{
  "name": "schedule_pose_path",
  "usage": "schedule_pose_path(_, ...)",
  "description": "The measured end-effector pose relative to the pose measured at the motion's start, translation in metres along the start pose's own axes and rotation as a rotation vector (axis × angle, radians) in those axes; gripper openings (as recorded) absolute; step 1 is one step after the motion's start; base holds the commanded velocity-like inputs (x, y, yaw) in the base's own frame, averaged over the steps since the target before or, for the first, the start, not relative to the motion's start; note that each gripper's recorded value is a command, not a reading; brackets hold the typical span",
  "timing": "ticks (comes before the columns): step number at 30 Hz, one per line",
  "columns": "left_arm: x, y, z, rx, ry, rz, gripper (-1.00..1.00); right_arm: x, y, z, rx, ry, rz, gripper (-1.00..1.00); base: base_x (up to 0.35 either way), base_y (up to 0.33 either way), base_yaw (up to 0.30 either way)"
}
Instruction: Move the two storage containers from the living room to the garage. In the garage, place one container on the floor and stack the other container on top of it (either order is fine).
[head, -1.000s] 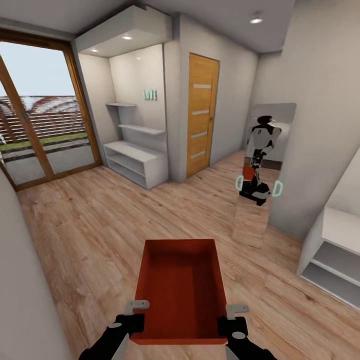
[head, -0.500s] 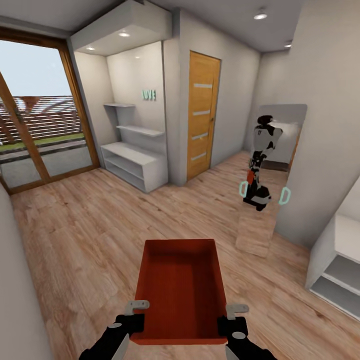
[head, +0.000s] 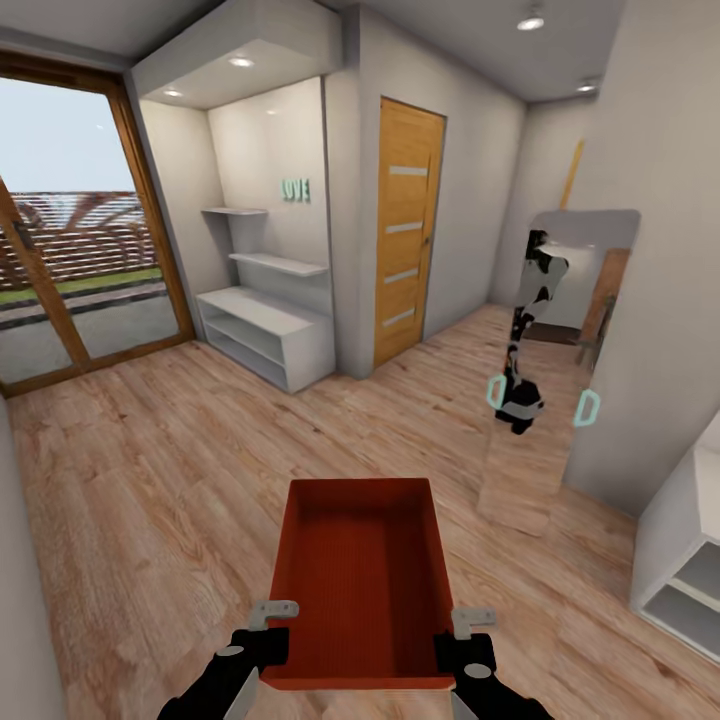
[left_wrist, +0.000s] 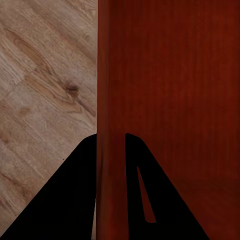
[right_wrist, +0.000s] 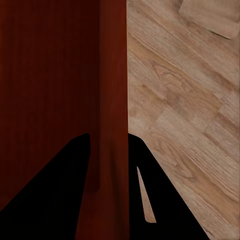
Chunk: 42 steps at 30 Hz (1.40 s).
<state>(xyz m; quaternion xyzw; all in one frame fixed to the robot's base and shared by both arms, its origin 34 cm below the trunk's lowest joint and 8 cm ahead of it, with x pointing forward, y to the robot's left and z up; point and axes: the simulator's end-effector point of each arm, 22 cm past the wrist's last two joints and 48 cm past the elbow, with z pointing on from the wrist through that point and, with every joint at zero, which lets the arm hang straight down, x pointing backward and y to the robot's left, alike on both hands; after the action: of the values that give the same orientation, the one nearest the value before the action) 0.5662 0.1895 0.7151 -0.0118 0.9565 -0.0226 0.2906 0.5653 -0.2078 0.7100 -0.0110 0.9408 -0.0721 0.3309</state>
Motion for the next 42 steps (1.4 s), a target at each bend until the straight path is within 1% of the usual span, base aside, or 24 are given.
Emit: schedule_pose_path(42, -0.0002, 0.0000, 0.0000, 0.000, -0.001, 0.000, -1.00, -0.0003, 0.0000, 0.0000, 0.000, -0.001, 0.000, -1.00, 0.323, 0.000, 0.000)
